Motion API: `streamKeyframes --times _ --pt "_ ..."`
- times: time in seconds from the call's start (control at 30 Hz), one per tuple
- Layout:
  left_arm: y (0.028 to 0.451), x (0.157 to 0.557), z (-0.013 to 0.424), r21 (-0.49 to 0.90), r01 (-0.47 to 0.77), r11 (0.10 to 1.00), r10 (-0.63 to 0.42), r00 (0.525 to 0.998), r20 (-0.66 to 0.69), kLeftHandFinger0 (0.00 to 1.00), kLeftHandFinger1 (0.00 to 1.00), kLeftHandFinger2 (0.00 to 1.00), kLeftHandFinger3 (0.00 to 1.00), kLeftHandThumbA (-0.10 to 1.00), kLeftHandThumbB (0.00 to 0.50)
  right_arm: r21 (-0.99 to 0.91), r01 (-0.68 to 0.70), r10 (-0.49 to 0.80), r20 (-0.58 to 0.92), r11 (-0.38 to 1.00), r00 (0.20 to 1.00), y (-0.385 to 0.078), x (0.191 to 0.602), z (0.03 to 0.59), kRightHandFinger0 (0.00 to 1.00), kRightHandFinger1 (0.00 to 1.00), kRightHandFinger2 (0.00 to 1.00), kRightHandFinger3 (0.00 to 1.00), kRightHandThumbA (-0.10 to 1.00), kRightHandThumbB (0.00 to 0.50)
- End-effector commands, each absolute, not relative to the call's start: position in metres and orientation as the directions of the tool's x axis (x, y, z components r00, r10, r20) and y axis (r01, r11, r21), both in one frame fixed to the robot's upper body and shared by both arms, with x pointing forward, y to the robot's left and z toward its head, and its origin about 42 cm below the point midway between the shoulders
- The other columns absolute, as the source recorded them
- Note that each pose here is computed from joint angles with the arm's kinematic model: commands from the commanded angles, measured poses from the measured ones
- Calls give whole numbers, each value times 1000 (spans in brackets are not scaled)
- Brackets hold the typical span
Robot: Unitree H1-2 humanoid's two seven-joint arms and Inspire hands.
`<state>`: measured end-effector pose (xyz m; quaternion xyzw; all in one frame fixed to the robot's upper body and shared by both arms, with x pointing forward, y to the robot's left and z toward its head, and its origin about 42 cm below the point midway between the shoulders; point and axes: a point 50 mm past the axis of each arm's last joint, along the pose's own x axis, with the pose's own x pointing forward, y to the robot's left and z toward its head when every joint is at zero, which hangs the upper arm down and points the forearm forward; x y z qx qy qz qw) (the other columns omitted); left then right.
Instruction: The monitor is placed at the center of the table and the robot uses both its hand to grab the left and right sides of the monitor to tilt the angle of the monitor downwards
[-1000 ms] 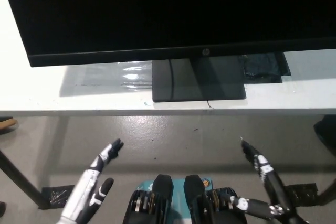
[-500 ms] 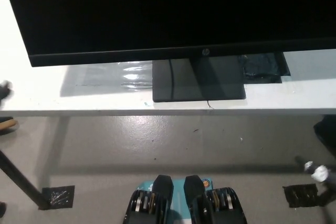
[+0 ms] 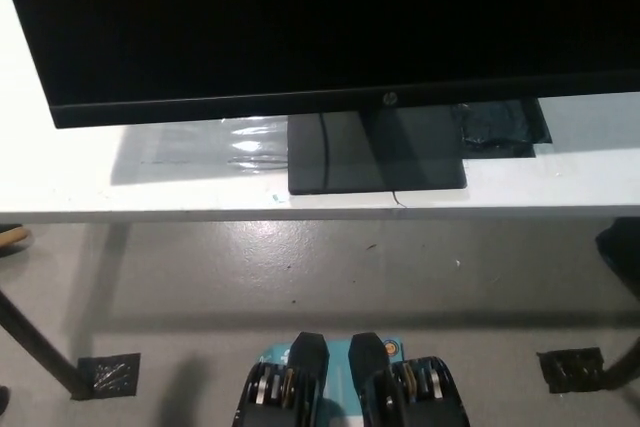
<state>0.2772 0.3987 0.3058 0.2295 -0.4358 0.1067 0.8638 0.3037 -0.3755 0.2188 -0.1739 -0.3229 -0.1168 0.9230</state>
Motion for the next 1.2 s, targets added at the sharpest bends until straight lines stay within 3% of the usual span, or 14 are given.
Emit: streamKeyframes --times 0.0,0.13,0.2,0.27,0.43,0.57,0.77,0.83,1.0,1.03,1.17 --pt "430 304 333 350 -338 874 -45 659 750 1000 1000 1000 1000 1000 342 -157 209 -54 664 965 746 -402 329 245 1000 1000 1000 1000 1000 389" --pt "445 329 340 411 -310 857 -61 732 678 1000 1000 1000 1000 991 344 -132 116 -6 632 984 775 -413 350 255 1000 1000 1000 1000 1000 392" --pt "449 345 346 452 -309 837 -65 764 642 1000 1000 1000 1000 983 374 -128 70 21 601 989 799 -421 359 260 1000 1000 1000 1000 1000 396" --pt "454 356 351 493 -309 814 -83 777 624 1000 1000 1000 1000 979 350 -131 37 47 583 991 811 -427 368 267 1000 1000 1000 1000 1000 412" --pt "456 376 361 562 -291 774 -112 811 574 1000 1000 1000 1000 998 361 -171 -12 107 555 985 825 -439 388 290 1000 1000 1000 1000 1000 425" --pt "456 393 368 598 -260 758 -132 837 531 1000 1000 1000 1000 1000 423 -203 -51 153 528 978 836 -450 405 312 1000 1000 1000 1000 1000 445" --pt "456 396 369 627 -248 739 -144 850 506 1000 1000 1000 1000 1000 437 -209 -93 190 516 974 835 -454 416 324 1000 1000 1000 1000 1000 446" --pt "449 400 366 616 -212 759 -173 846 505 1000 1000 1000 1000 999 406 -227 -127 227 498 966 837 -458 427 351 1000 1000 1000 1000 1000 420" --pt "449 400 365 617 -209 759 -177 846 503 1000 1000 1000 1000 994 410 -242 -140 246 492 960 835 -459 430 357 1000 1000 1000 1000 1000 412" --pt "447 400 364 621 -190 761 -189 850 492 1000 1000 1000 1000 1000 439 -272 -137 254 465 953 848 -459 439 376 1000 1000 1000 1000 1000 440" --pt "447 401 363 626 -195 755 -195 845 498 1000 1000 1000 1000 1000 442 -283 -151 269 447 947 853 -455 444 382 1000 1000 1000 1000 1000 423"
